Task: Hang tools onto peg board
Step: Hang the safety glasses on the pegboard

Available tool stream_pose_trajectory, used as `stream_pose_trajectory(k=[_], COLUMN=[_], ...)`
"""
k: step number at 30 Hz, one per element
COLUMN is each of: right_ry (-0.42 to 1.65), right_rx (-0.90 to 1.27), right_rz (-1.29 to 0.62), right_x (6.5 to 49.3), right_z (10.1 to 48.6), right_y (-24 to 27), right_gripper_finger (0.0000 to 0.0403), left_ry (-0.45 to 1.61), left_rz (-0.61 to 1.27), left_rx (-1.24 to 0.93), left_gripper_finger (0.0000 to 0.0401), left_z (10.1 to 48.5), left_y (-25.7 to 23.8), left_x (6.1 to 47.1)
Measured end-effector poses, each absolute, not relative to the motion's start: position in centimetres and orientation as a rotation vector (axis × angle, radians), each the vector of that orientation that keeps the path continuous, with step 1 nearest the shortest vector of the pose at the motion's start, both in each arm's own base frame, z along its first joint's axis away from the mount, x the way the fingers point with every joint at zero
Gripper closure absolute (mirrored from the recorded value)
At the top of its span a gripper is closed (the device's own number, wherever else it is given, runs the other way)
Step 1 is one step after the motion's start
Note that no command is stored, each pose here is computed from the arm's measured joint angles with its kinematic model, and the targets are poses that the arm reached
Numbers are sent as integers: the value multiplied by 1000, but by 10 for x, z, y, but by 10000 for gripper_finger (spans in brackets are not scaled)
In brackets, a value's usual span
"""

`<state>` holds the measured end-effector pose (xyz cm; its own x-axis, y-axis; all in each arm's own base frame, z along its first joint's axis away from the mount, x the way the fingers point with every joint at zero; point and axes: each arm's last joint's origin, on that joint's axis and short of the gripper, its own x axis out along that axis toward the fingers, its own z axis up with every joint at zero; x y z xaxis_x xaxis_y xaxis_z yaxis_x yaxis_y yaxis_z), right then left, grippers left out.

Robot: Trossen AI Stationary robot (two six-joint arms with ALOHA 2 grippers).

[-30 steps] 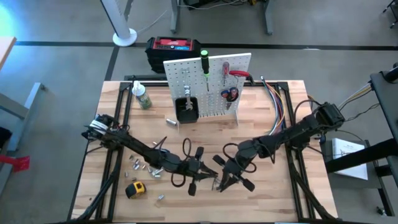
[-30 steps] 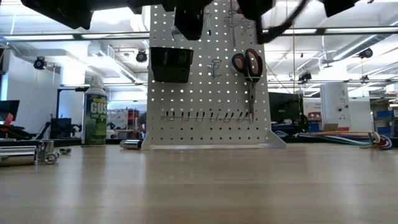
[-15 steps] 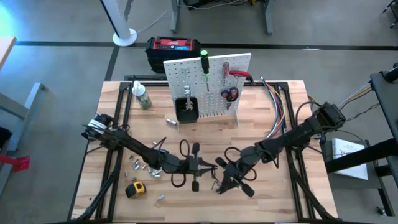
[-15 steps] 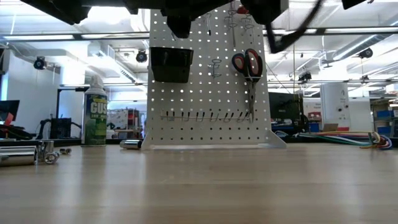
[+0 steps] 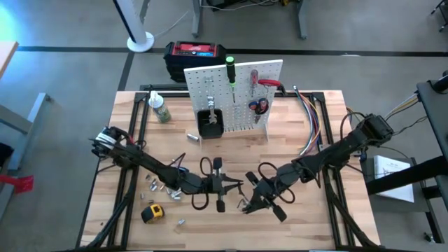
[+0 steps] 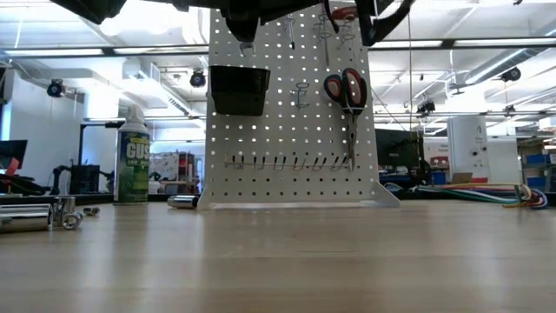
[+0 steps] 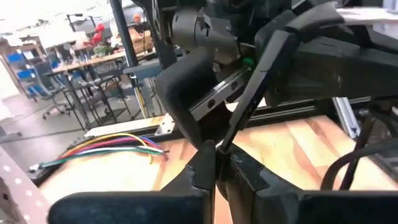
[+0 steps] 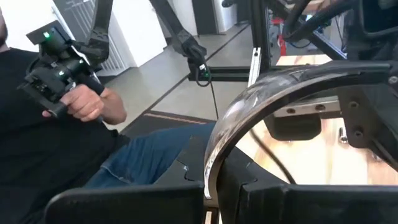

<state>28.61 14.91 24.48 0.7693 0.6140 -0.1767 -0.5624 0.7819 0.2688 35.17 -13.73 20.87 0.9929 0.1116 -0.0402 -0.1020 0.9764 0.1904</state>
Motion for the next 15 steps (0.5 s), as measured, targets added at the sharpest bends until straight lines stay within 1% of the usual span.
stream_pose_trajectory(k=[3, 5, 12, 15], right_ry=[250, 227, 192, 195], right_rx=[203, 198, 196, 196], right_rz=[645, 660, 672, 673], right_x=[286, 286, 286, 285], right_z=[246, 248, 253, 253], right_y=[149, 150, 151, 152], right_gripper_finger=[403, 403, 403, 403], left_ry=[40, 50, 46, 49], left_rz=[105, 108, 99, 97], left_rx=[212, 220, 233, 231], left_gripper_finger=[385, 372, 297, 271], left_z=[211, 211, 212, 213], left_y=[-138, -137, -137, -138], left_x=[351, 351, 350, 350])
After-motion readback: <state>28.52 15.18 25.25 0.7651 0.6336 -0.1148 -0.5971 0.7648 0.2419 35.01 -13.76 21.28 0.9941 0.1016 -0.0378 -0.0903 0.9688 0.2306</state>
